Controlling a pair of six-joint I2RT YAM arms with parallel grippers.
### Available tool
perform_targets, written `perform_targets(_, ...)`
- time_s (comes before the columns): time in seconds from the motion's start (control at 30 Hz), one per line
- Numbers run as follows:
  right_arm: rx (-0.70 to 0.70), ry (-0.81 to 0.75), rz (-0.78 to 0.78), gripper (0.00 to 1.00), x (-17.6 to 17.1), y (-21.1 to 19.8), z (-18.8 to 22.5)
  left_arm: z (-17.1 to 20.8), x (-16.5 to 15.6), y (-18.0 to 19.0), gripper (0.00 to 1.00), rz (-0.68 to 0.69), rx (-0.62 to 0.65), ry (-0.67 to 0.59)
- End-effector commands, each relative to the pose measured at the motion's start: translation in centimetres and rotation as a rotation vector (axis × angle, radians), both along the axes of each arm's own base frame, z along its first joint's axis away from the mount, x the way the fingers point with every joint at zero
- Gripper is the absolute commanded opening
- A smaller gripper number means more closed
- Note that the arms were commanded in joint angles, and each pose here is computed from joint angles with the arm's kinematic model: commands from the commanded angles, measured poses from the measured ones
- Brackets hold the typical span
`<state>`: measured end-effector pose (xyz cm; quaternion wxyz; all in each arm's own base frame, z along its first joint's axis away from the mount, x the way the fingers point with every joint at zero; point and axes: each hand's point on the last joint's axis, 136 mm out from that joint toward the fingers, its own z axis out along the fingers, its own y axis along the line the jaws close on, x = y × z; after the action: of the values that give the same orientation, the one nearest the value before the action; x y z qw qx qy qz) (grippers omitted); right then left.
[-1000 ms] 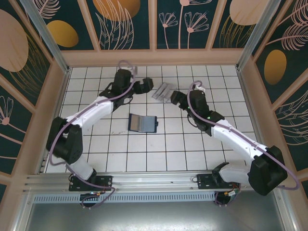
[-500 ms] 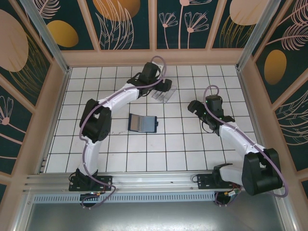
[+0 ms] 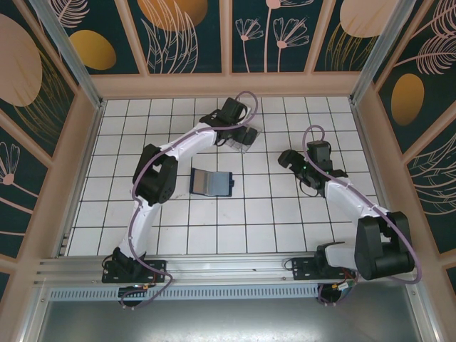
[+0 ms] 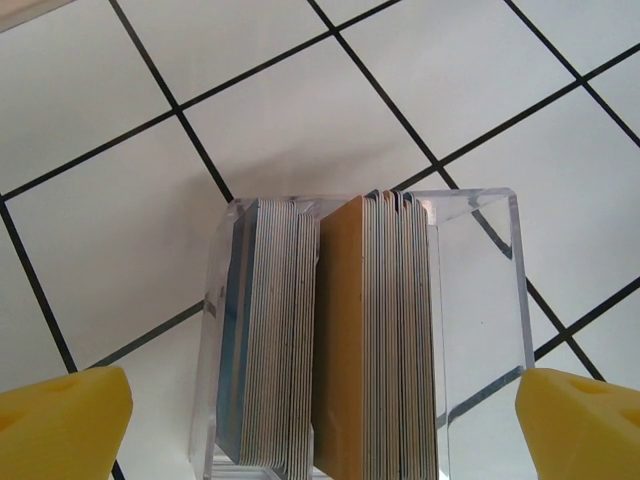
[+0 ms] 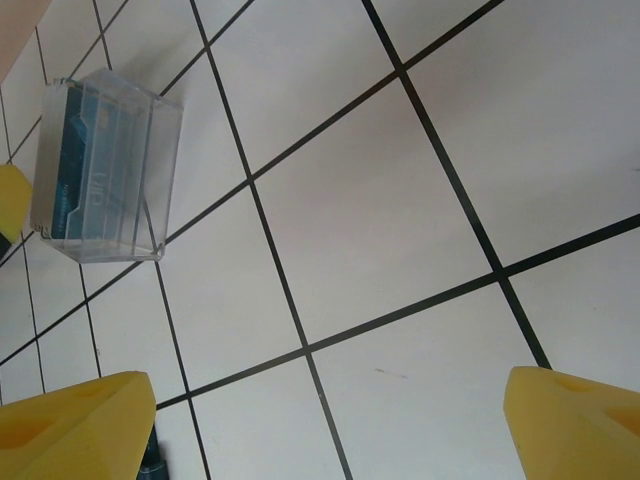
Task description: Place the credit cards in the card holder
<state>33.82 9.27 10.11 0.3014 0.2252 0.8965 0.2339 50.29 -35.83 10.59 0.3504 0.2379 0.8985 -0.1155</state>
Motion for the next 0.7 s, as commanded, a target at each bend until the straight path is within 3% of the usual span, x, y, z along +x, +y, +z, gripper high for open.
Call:
perform_targets(0.0, 0.005, -0.033, 0.032, 0.91, 0.8, 0.3, 0.8, -1.9, 0.2, 0.5, 0.99, 0.003, 0.074, 0.025)
perform_targets(0.13, -0.009, -0.028, 0.044, 0.91, 0.9, 0.2, 0.9, -2.9, 0.3, 0.8, 0.99, 0.008, 0.115, 0.039)
perform_targets(0.37, -0.002, -0.025, 0.055, 0.91, 0.9, 0.3, 1.0, -2.7, -0.4, -0.3, 0.99, -0.049, 0.065, 0.064)
perform_targets(0.67, -0.010, -0.024, 0.059, 0.91, 0.5, 0.2, 0.9, -2.2, 1.7, 2.2, 0.98, 0.083, 0.176, -0.020)
